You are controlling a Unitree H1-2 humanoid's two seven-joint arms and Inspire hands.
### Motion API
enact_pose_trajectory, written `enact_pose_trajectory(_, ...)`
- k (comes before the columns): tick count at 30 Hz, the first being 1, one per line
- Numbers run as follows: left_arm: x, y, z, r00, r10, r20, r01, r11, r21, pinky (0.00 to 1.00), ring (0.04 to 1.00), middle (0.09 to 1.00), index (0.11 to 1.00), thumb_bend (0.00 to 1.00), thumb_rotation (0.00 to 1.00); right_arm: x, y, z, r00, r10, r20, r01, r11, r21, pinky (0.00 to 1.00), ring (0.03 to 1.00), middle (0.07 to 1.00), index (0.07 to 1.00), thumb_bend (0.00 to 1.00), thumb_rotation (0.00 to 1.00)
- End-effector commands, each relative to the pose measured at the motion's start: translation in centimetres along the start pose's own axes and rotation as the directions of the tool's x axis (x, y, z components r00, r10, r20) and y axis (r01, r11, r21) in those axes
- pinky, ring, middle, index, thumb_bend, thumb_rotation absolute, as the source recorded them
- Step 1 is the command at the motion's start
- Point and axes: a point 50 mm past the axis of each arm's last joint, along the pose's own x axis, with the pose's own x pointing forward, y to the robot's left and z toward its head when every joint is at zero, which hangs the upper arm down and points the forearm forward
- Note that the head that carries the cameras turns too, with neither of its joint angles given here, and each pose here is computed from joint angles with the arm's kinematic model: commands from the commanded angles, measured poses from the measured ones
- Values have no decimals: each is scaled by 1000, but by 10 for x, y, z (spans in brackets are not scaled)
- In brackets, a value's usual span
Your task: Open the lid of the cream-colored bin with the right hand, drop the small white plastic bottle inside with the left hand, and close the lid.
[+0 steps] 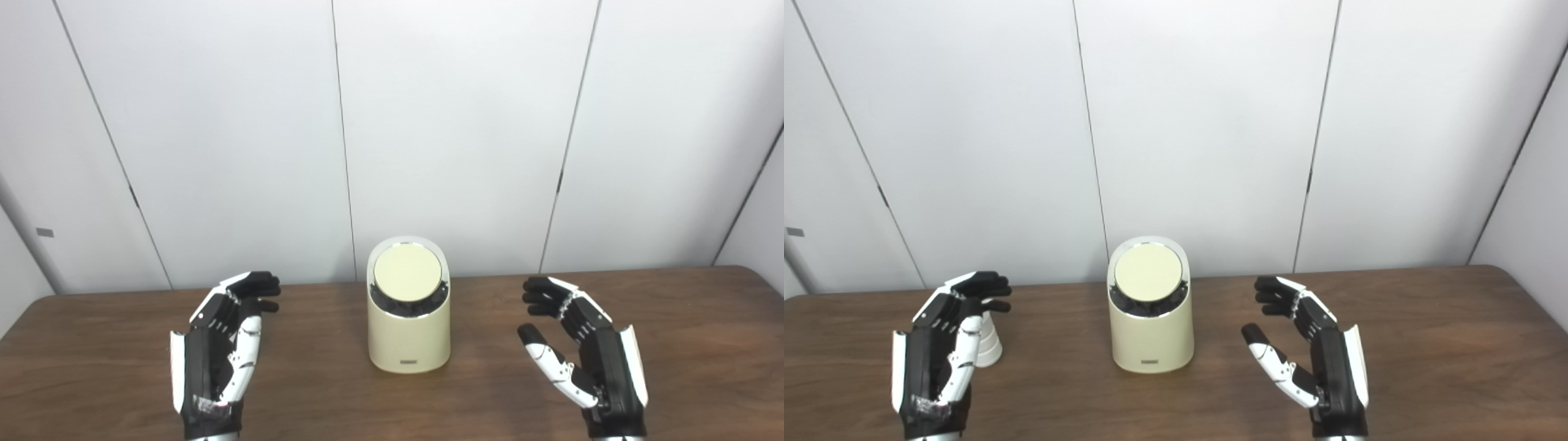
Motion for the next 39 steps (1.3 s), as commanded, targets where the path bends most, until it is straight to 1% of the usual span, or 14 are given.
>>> enact_pose_trajectory(1,13,-5,9,997,-11,73,12,1000,-12,543,632,647,645,274,524,11,2,13,998,-9,68,8,1000,18,637,689,710,691,313,392)
enact_pose_trajectory(7,13,-5,10,997,-11,72,12,1000,-11,544,632,647,645,263,519,11,2,14,997,-8,75,7,1000,14,636,687,709,690,308,387)
enact_pose_trajectory(19,14,-8,8,997,-10,71,12,1000,-17,543,629,643,643,271,511,14,0,12,997,-7,80,7,1000,6,627,680,708,688,314,416)
enact_pose_trajectory(21,15,-8,6,997,-9,71,10,1000,-11,541,626,642,642,272,511,16,0,10,996,-1,89,-1,1000,25,631,686,712,691,321,398)
enact_pose_trajectory(23,16,-7,5,998,-8,70,9,1000,-10,538,625,641,642,271,512,19,0,9,996,6,92,-10,999,41,637,695,717,698,361,422)
enact_pose_trajectory(25,17,-6,4,998,-6,68,7,1000,-13,541,630,644,643,272,512,21,0,9,996,12,92,-17,999,49,649,711,727,711,553,571)
enact_pose_trajectory(26,18,-6,4,998,-7,68,8,1000,-12,542,630,644,644,271,511,22,1,10,995,18,94,-23,999,46,651,713,729,713,584,594)
enact_pose_trajectory(27,17,-5,4,998,-8,68,9,1000,-9,541,632,646,644,267,516,25,2,12,995,26,96,-29,999,37,662,727,744,729,660,644)
enact_pose_trajectory(28,17,-5,4,998,-8,68,9,1000,-7,540,633,647,644,264,520,26,2,13,995,31,98,-34,999,30,665,733,750,737,689,664)
enact_pose_trajectory(29,17,-5,4,998,-9,70,9,1000,-7,539,633,647,644,263,522,31,4,16,994,44,100,-45,999,14,666,736,754,741,704,673)
enact_pose_trajectory(32,17,-5,4,997,-10,72,10,1000,-2,540,633,646,644,267,528,42,7,26,993,72,94,-70,997,-26,671,764,784,770,696,684)
enact_pose_trajectory(35,17,-6,3,997,-9,73,9,1000,0,542,631,646,645,271,522,56,11,38,991,91,99,-81,992,-94,743,820,814,796,695,718)
enact_pose_trajectory(37,17,-7,3,997,-9,73,9,1000,-1,540,627,644,644,270,520,66,15,46,992,89,90,-80,991,-105,809,882,827,792,762,736)
enact_pose_trajectory(39,17,-8,3,997,-7,71,7,1000,-5,541,627,643,644,272,520,76,19,52,993,97,74,-88,990,-114,838,908,839,795,789,741)
